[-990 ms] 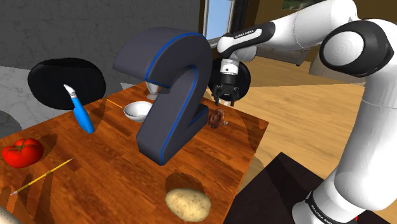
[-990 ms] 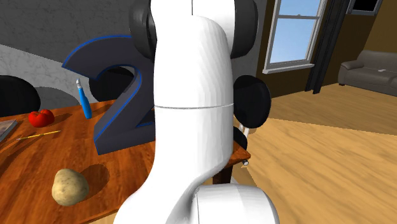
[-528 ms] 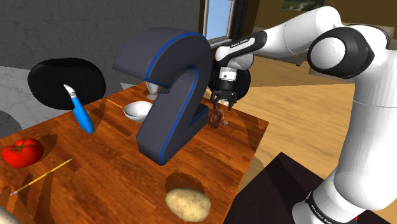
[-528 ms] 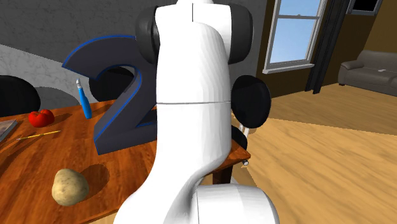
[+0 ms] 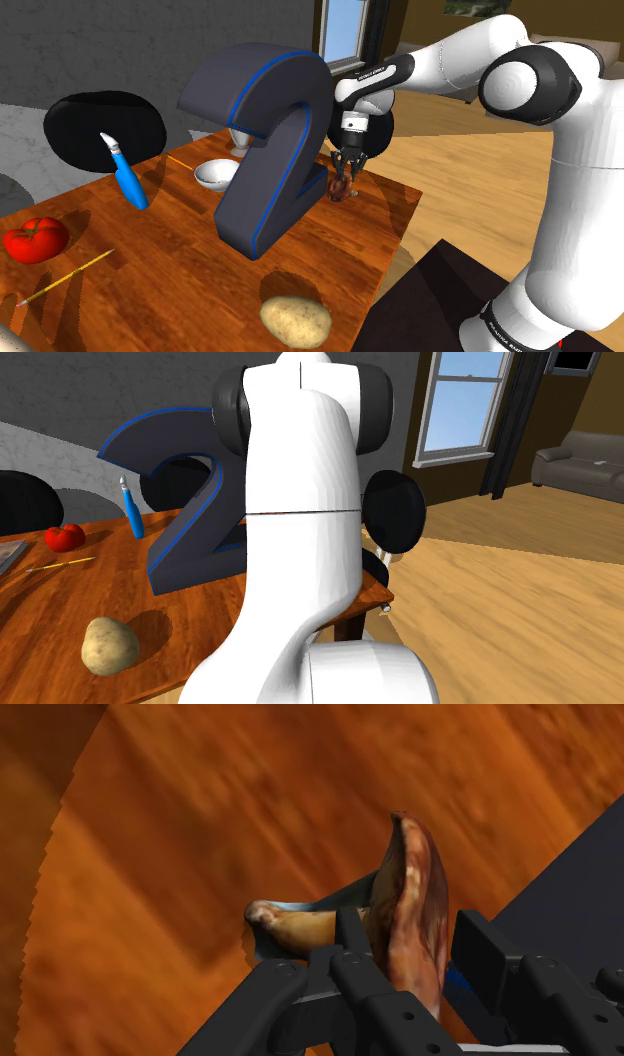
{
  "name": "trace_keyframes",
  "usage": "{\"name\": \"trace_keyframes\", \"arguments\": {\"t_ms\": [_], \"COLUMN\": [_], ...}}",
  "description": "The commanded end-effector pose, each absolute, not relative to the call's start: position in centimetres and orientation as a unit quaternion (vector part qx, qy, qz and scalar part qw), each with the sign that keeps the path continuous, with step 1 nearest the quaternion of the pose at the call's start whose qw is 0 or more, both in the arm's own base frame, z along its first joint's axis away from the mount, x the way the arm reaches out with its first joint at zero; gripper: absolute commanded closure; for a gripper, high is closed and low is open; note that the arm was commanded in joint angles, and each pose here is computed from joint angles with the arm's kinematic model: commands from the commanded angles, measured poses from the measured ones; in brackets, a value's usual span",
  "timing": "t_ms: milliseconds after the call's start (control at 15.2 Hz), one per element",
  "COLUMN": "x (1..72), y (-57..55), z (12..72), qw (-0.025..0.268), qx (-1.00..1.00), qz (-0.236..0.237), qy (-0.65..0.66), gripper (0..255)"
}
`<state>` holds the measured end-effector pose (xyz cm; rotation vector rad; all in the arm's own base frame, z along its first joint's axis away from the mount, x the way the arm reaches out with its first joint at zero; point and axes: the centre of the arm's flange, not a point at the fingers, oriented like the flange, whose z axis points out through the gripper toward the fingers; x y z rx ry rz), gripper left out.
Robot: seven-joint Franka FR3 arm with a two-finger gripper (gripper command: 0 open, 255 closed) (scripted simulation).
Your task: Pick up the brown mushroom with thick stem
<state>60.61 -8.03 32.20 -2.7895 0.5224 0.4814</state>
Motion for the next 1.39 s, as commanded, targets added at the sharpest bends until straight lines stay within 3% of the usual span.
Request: {"name": "trace_keyframes", "arguments": {"t_ms": [0, 1320], "x": [60.6, 60.4], "y": [-7.8, -7.9], "z": [31.5, 39.7], "qw": [0.131, 0.131], "qx": [-0.96, -0.96], "qz": [0.171, 0.17], "qy": [0.179, 0.179], "gripper": [255, 255]}}
